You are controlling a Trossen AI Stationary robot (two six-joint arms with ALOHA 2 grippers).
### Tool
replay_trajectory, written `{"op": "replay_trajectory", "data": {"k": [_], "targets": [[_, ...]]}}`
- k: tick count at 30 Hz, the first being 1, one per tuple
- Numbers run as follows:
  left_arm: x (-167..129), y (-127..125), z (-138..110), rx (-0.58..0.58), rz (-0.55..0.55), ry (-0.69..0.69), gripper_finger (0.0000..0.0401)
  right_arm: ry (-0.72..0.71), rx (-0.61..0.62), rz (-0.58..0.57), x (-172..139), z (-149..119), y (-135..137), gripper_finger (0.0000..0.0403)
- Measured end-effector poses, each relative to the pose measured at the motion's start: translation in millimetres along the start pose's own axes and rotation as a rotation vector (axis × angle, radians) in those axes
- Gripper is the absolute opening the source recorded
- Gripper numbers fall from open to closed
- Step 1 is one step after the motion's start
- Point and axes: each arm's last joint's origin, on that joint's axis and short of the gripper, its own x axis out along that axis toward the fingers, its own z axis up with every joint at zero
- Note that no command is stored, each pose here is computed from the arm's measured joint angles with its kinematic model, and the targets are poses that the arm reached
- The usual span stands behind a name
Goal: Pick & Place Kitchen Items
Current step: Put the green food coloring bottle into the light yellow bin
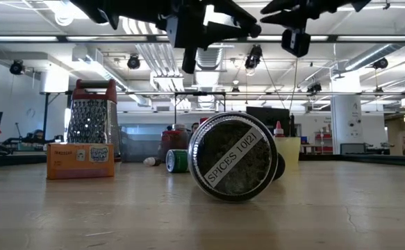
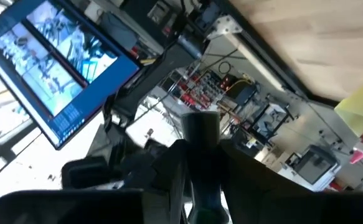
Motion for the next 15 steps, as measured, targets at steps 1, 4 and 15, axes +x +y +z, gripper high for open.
{"op": "replay_trajectory", "data": {"k": [1, 4, 15], "targets": [[0, -1, 1, 0.003, -0.004, -0.007, 0.0096, 0.03, -0.006, 0.014, 2, 4, 1, 0.0068], [-1, -3, 5, 0.01, -0.02, -0.039, 0.0096, 0.095, -0.036, 0.011, 6, 15, 3, 0.0101], [-5, 2, 16, 0.031, -0.028, -0.104, 0.0096, 0.324, -0.115, -0.034, 33, 48, 9, 0.02]]}}
